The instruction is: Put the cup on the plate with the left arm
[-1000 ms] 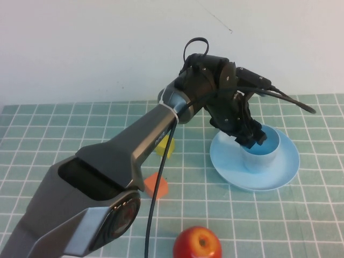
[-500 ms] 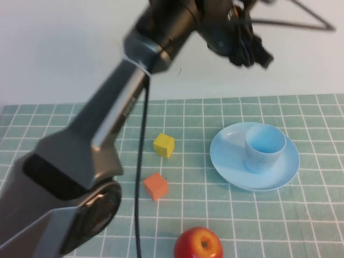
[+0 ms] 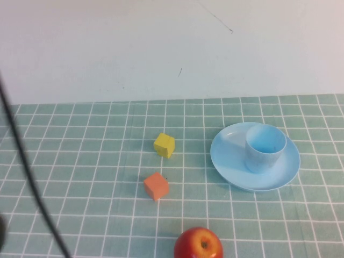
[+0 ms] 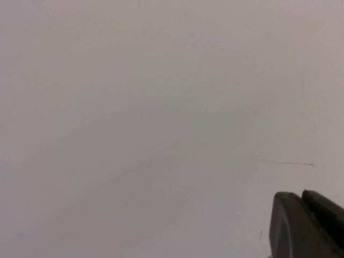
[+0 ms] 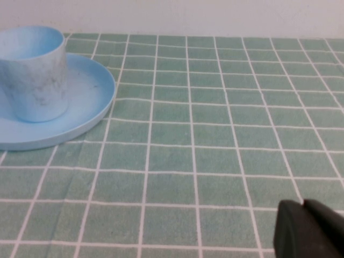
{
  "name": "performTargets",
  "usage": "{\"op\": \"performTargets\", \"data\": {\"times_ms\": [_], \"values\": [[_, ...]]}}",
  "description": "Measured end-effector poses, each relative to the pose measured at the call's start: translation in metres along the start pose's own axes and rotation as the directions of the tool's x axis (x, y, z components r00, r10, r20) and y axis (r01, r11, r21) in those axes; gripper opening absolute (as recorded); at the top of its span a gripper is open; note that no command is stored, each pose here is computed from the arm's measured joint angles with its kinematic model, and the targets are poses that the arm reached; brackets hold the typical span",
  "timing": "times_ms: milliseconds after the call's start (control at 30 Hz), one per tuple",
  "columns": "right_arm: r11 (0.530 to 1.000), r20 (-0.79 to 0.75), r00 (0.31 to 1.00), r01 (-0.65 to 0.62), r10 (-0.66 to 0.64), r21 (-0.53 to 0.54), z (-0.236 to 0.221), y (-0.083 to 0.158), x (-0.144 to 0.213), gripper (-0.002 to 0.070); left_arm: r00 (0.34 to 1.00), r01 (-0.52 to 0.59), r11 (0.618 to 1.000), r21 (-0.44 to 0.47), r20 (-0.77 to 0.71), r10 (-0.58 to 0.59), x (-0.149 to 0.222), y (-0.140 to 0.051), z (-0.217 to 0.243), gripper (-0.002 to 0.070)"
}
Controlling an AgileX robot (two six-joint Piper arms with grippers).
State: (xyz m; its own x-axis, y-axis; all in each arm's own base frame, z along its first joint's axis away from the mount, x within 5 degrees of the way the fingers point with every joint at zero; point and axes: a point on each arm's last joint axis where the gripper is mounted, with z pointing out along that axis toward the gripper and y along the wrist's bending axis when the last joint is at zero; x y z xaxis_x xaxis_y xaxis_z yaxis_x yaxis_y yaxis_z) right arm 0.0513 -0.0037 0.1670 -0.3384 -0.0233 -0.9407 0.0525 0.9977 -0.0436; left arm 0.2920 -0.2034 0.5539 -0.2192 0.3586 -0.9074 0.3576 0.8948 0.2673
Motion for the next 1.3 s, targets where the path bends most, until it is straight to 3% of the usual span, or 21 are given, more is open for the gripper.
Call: {"op": "performTargets", "data": {"times_ms": [167,400,667,800,1100,1300], "values": [[1.000,0.000,1.000,0.000,0.000,0.000,0.000,0.000,0.000,-0.0002,0.999,0.034,0.997,-0.072,0.035,-0.032,-0.006,0.028,-0.051,0.0003],[1.000,0.000,1.000,0.000,0.000,0.000,0.000,0.000,0.000,-0.0002,0.999,0.029,0.981,-0.194,-0.016,-0.032,0.009,0.052,-0.087,0.0003],[1.000,0.000,1.000,0.000,0.000,0.000,0.000,0.000,0.000,-0.0002,0.990,0.125,0.959,-0.254,-0.035,-0.138,0.053,0.080,-0.155,0.0003],[1.000,0.000,1.000,0.000,0.000,0.000,0.000,0.000,0.000,-0.0002,0.976,0.215,0.934,-0.285,0.043,-0.212,0.080,0.093,-0.188,0.0002],[1.000,0.000,1.000,0.000,0.000,0.000,0.000,0.000,0.000,-0.0002,0.958,0.280,0.924,-0.259,0.136,-0.252,0.134,0.107,-0.241,0.0002],[1.000,0.000,1.000,0.000,0.000,0.000,0.000,0.000,0.000,-0.0002,0.942,0.326,0.916,-0.232,0.157,-0.296,0.146,0.111,-0.258,0.0002]]}}
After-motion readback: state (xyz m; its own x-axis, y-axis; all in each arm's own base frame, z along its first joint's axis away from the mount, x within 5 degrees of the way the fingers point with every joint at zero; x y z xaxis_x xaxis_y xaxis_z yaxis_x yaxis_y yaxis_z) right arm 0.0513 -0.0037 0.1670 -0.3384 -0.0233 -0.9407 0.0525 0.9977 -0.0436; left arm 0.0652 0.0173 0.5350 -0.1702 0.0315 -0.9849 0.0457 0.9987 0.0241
